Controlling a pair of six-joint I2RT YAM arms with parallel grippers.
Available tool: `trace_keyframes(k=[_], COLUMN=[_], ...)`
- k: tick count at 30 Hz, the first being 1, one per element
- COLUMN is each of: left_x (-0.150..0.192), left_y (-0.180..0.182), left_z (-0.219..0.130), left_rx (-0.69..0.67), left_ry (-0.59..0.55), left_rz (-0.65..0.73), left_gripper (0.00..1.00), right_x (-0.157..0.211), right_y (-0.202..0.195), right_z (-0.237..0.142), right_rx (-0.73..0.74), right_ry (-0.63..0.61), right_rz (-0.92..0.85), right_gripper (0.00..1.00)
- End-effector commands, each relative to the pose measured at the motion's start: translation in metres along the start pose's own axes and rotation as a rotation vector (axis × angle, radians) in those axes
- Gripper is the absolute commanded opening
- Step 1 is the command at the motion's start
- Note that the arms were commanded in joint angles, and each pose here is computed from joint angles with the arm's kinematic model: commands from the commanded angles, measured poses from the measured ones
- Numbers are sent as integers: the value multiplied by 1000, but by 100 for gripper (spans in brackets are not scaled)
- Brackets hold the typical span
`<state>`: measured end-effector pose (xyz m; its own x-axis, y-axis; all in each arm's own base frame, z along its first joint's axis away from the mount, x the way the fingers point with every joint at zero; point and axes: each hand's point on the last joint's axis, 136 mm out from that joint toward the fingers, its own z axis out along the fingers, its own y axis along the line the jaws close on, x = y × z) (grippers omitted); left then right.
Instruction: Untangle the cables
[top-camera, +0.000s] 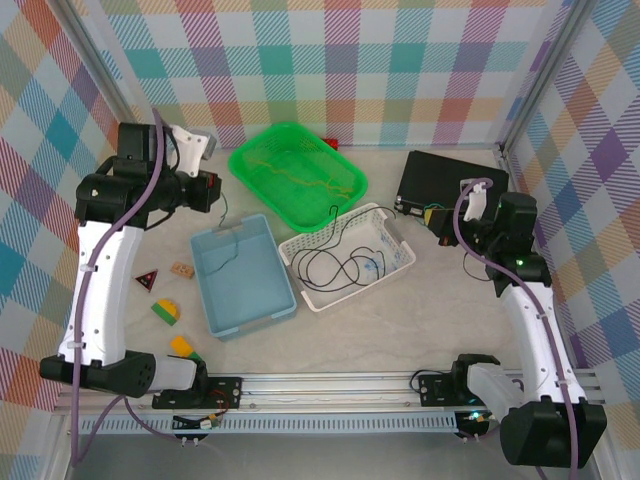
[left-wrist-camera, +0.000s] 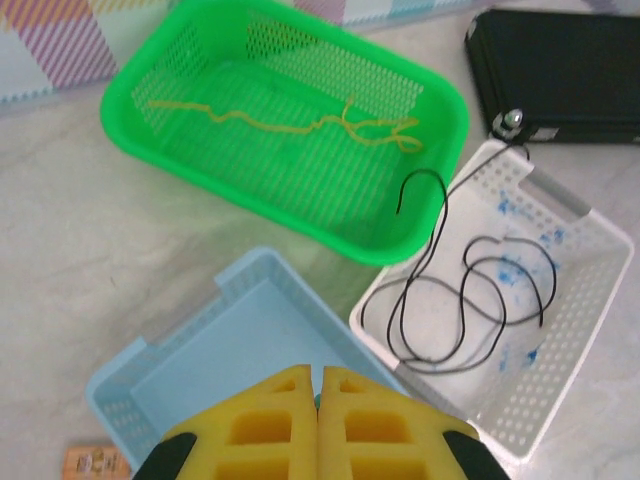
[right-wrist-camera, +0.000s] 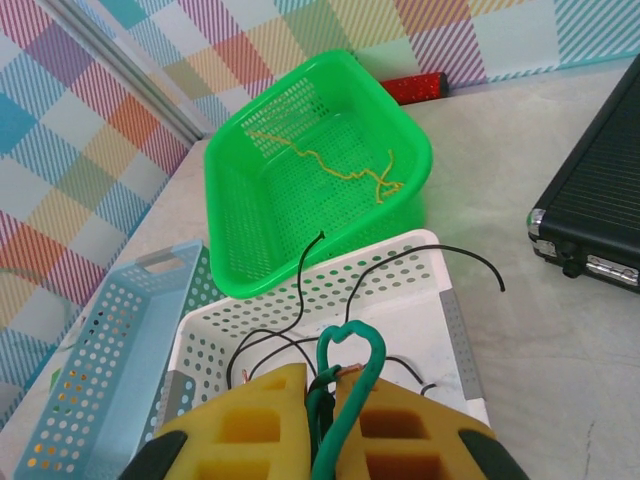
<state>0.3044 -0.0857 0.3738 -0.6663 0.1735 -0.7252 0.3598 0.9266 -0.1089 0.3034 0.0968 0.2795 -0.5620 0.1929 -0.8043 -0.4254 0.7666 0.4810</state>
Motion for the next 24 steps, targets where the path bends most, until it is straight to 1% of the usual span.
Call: trace_keyframes(k=[1,5,10,15,18,20,22,23,24], left_x=[29,58,83,96,103,102,97,94,91], left_y=[2,11,14,17,27,33,33,33,33], left_z=[-16,-10,12,34,45,51,54,55,56], left_rx=[-37,-81,-73,-57,-101,-123,-119,-118,-120], left_ry=[61,167,235,293,334,333,315,299,285], left_rz=[-11,-23,-33,-38,-36,-36,-36,-35,-32], left_gripper=[0,0,0,0,0,0,15,19,29], right_x=[-15,-16,-14,-10,-8,-6,-6,-6,-5], right_y=[13,15,17,18,20,24,28,29,30], right_z=[-2,-2,-2,-2,-2,0,2,3,4], right_rx=[-59,-75,-87,-90,-103,-126,-148,-157,-166], right_ry=[-29,-30,-23,-17,-11,-12,-12,-13,-10], right_rz=[-27,-20,-19,-11,-17,-36,-52,-61,-64], right_gripper=[0,0,0,0,0,0,0,0,0])
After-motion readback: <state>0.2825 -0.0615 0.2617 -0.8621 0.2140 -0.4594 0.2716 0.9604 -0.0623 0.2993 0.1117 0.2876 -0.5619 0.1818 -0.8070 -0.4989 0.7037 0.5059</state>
